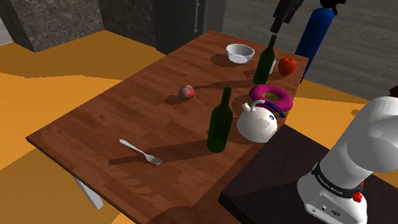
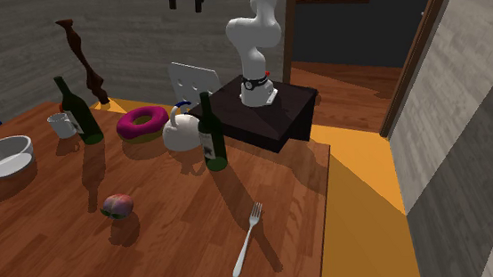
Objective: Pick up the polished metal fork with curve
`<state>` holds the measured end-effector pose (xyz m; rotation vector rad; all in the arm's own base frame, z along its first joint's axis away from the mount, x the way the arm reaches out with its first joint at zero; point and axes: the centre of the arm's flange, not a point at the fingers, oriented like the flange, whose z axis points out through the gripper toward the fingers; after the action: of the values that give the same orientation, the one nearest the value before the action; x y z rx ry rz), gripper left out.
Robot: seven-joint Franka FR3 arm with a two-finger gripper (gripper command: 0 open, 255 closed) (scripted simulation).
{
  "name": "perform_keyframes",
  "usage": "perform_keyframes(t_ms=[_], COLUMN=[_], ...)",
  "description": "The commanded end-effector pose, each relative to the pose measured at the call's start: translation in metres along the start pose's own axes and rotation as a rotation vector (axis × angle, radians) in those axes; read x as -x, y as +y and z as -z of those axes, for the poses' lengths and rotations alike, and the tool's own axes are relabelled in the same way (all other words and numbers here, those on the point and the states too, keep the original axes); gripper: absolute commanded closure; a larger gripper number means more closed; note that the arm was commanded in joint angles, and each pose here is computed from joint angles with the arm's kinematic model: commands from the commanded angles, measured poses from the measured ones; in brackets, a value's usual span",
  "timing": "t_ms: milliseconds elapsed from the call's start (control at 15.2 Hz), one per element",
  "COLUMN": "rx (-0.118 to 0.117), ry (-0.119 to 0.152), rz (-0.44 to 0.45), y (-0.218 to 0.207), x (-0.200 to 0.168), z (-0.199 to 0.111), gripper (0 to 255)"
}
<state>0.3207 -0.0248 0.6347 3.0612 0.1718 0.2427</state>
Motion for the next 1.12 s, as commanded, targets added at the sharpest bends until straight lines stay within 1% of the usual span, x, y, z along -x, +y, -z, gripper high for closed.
perform_keyframes(t_ms=[0, 1056], rx=[0.0, -0.016], ry=[0.0, -0.065], rz=[0.0, -0.039], y=[0.0, -0.112], x=[0.0, -0.081], z=[0.0, -0.163], gripper=[0, 0])
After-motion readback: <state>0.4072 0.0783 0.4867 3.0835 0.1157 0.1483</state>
